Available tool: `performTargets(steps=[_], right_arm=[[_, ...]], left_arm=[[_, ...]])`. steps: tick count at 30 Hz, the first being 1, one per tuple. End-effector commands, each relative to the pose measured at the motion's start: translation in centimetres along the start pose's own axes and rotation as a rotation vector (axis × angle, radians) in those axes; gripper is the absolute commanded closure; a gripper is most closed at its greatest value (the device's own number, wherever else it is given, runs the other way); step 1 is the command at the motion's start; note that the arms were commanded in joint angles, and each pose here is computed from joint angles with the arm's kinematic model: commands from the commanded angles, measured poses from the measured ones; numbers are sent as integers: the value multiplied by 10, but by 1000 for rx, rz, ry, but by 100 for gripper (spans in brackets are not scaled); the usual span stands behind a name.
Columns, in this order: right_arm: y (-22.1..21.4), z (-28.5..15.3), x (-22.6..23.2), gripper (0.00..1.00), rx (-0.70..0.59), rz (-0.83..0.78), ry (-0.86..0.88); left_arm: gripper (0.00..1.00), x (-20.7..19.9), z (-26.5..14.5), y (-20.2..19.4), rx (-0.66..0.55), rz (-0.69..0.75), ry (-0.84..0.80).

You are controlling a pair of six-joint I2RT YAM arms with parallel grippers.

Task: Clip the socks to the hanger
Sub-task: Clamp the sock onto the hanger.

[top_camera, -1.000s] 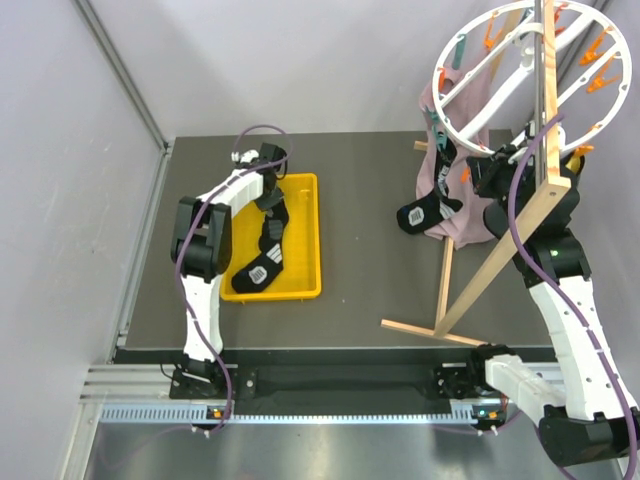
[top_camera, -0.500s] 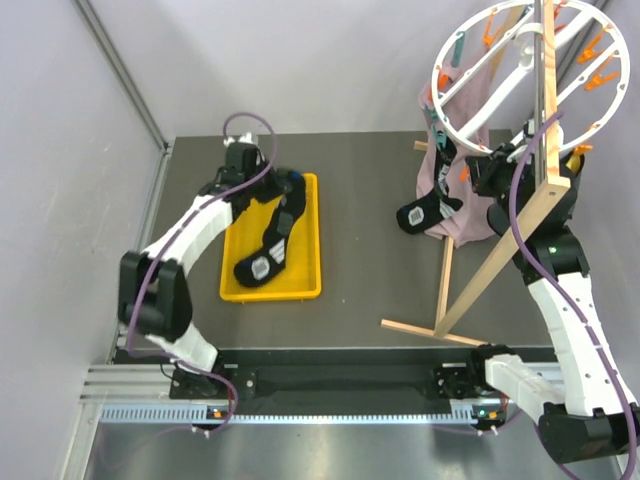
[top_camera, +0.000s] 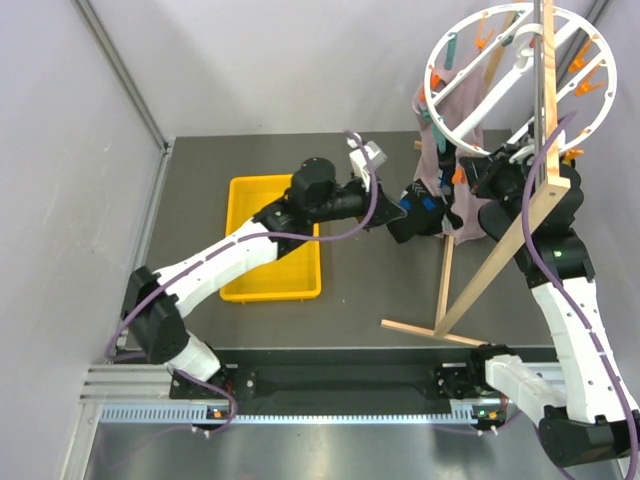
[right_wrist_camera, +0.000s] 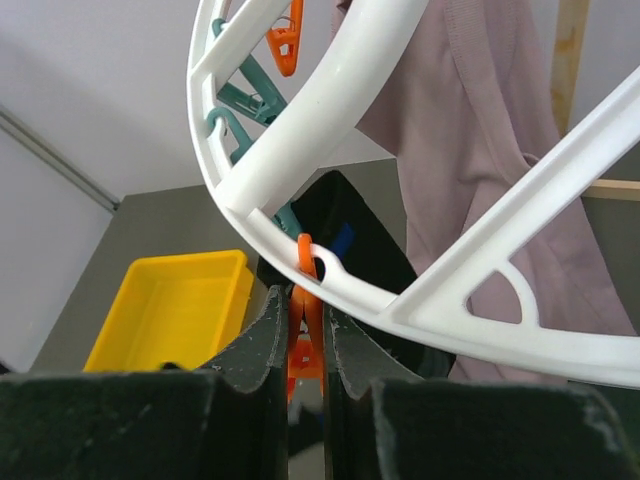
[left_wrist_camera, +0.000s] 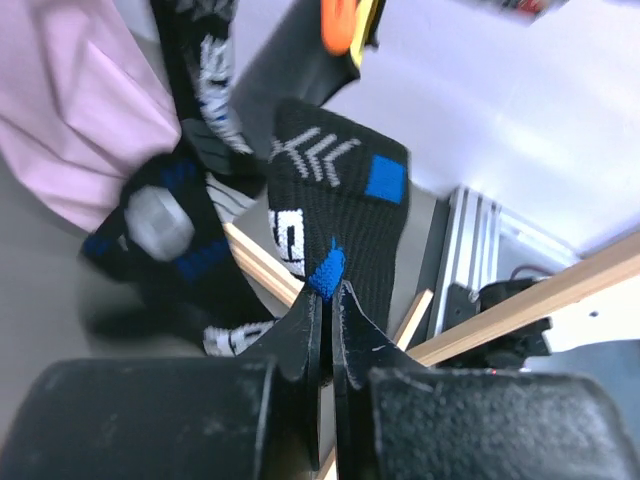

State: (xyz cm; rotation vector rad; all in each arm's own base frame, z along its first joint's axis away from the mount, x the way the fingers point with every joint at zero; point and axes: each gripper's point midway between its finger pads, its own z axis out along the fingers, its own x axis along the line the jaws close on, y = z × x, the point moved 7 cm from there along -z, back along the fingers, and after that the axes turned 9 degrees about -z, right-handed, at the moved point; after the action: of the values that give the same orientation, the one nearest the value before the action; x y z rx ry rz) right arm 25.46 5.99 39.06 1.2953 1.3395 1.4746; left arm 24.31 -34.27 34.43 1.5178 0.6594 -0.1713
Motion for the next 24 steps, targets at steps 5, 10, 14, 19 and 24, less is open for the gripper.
performTargets(steps=[5,10,14,19,24], right_arm=[[-5,-13,27,100,86,82,191],[-2,-17,32,100,82,94,228],[-6,-17,30,100,89,94,224],[-6,-19,32,100,86,93,239],[-4,-22,32,100,78,85,241]], left_arm=[[100,-8,36,16,-39,71,-107],[100,-13,49,15,-27,50,-131],[100,-20,51,15,-22,46,-173],[100,-25,48,18,-32,50,-207],[100,-24,48,14,-28,41,-216]])
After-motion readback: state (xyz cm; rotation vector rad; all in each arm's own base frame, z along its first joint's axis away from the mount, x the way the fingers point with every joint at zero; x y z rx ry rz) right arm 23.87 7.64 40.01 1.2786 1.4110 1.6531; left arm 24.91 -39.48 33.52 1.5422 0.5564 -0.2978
